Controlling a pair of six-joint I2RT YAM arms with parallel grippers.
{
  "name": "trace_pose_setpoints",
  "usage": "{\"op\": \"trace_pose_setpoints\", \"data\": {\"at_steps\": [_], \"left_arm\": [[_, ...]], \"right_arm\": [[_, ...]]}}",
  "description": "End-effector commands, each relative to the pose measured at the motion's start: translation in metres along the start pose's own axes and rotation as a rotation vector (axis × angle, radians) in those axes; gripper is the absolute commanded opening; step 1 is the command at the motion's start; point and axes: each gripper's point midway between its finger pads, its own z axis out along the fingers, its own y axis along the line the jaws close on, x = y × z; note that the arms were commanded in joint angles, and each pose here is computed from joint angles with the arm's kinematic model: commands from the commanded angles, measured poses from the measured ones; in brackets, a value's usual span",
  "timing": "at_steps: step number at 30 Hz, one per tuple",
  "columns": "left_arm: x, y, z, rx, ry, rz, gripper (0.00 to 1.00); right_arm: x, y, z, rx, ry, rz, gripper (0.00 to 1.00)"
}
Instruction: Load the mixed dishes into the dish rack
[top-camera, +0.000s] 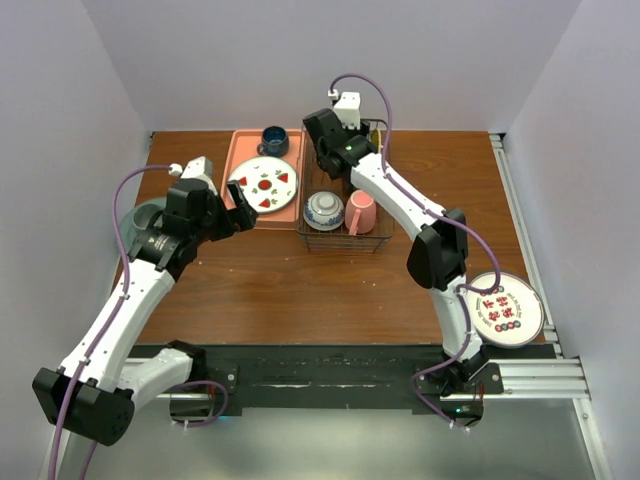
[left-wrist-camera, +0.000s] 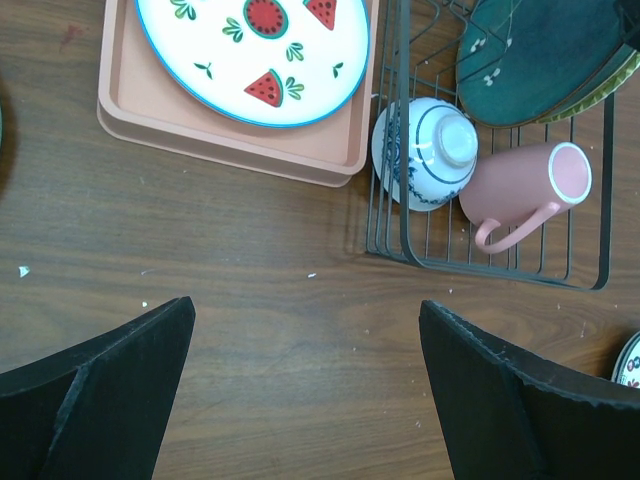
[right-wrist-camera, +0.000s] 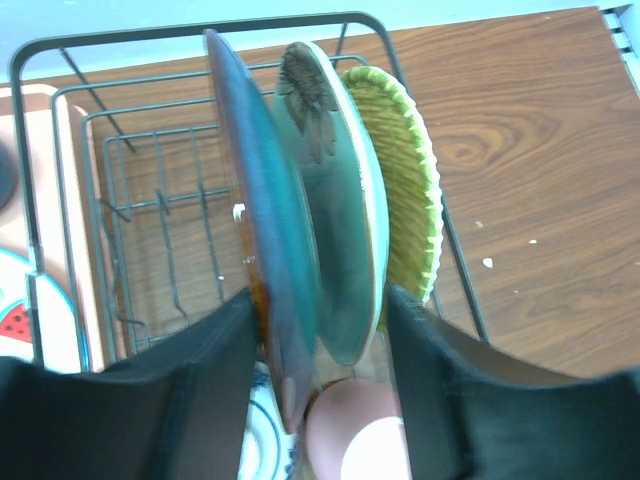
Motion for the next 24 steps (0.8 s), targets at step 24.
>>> {"op": "trace_pose_setpoints", "data": {"at_steps": [24], "left_arm": [[0.012,-0.029,0.029,0.170,0.059,0.090,1.00]], "right_arm": [[-0.069,-0.058,-0.095,-0.273,0.070,0.269,0.79]]}}
